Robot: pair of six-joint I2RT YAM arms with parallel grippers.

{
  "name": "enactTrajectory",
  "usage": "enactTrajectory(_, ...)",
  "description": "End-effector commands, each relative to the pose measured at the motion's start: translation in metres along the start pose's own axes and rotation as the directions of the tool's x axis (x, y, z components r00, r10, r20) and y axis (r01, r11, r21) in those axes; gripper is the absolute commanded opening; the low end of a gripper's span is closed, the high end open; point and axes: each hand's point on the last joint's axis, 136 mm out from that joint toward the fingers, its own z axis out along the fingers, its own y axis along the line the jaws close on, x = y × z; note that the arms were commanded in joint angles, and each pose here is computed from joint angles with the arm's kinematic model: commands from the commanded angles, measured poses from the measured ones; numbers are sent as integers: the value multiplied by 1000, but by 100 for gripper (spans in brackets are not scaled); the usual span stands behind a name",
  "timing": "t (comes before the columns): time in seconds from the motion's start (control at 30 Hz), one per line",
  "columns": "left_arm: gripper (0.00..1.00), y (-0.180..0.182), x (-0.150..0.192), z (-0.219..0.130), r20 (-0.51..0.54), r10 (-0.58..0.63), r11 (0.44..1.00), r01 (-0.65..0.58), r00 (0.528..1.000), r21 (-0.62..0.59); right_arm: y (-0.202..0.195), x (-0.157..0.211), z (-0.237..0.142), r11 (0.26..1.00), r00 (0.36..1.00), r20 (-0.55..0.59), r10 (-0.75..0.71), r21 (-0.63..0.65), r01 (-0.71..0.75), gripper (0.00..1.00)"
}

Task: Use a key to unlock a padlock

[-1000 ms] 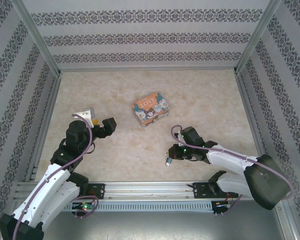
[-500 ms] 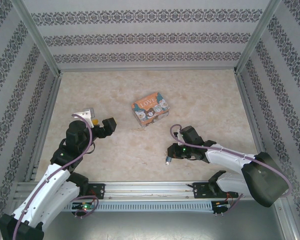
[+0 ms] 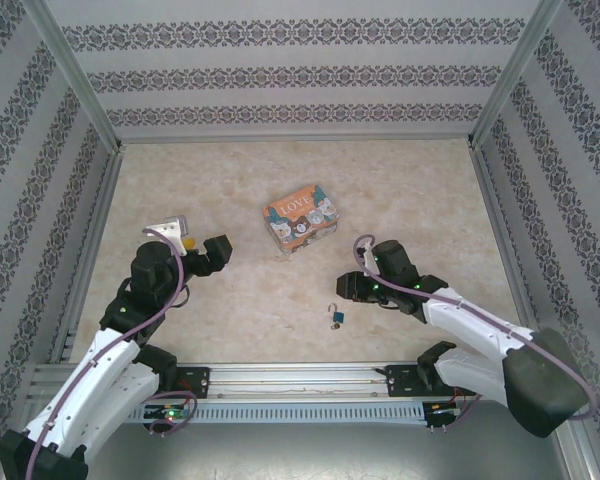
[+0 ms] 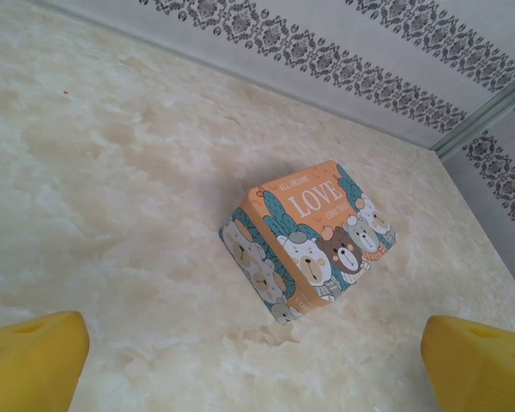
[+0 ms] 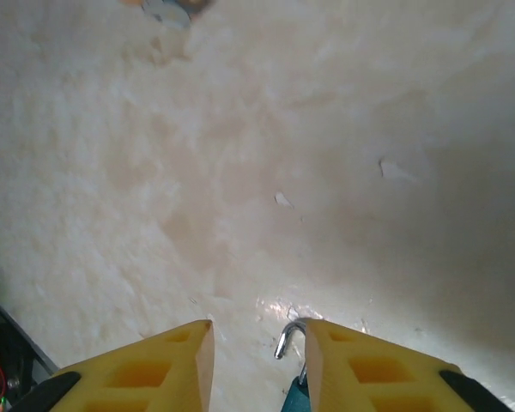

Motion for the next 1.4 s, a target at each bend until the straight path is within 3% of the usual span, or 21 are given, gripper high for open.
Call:
enactTrajectory(0.0,99,7,-11,-6,44,38,999,-36,998,-40,0,-19,-17,998,996,72,-44,36,42,36)
enactTrajectory(0.2,99,24,-19,-15,83,74,987,-61,994,-150,-4,-58,-48,993,965,243,-99,88,80,42)
enactTrajectory(0.47,99,48,-35,-29,123,174,941,-129,977,-313,-25,-100,-91,972,873,446,-198,205,115,54)
enactTrajectory(0.7,99,63,-50,-37,140,300,878,-216,944,-428,-66,-121,-123,904,782,524,-338,411,116,78)
enactTrajectory(0.83,99,72,-56,-41,145,349,839,-239,926,-489,-90,-129,-131,856,726,556,-405,509,88,98)
enactTrajectory(0.93,99,81,-52,-37,153,365,822,-241,918,-517,-102,-136,-134,842,701,576,-420,535,66,98)
enactTrajectory(1.17,99,107,-34,-30,163,359,791,-207,919,-576,-133,-127,-105,842,732,549,-404,536,62,98)
enactTrajectory(1.37,99,121,-23,-26,128,351,767,-206,928,-608,-131,-138,-98,842,702,559,-441,529,108,99)
